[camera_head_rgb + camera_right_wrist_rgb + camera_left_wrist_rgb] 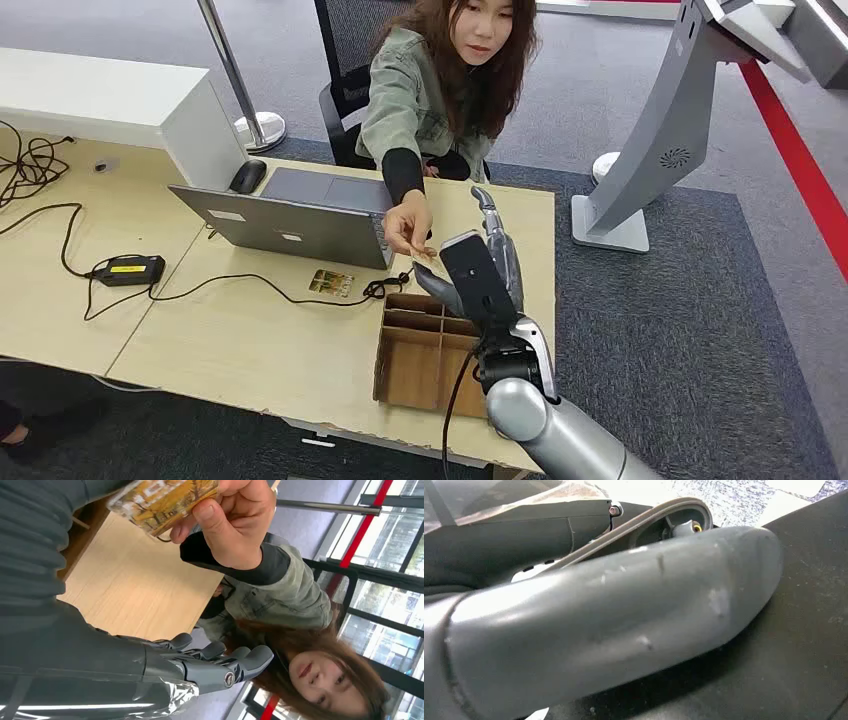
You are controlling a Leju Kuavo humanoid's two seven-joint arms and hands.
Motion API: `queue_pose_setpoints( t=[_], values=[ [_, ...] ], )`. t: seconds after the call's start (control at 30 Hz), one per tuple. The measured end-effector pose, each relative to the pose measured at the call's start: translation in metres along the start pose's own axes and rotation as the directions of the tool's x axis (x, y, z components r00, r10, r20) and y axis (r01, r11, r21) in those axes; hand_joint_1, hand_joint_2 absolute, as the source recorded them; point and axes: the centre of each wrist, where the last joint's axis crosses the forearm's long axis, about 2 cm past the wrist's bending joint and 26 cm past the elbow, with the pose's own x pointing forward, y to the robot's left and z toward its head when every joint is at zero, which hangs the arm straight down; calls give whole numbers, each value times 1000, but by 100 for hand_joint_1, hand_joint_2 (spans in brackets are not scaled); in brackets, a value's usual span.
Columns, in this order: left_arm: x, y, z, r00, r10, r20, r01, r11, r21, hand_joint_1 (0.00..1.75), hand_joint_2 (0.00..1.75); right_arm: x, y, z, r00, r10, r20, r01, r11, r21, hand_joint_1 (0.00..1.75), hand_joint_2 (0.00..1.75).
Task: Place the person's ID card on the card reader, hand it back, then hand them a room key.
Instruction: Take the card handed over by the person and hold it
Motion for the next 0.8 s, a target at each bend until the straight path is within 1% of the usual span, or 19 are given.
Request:
queue_pose_setpoints(
  t=[0.57, 0.8],
  values=[
    [0, 0, 0, 1000, -13, 3, 13, 1000, 0, 0, 0, -13, 0, 4, 999, 32, -37, -31, 999, 25, 175, 175],
    [0, 0, 0, 1000, -11, 2, 11, 1000, 0, 0, 0, -15, -2, 7, 999, 42, -22, -41, 999, 19, 175, 175]
  ],
)
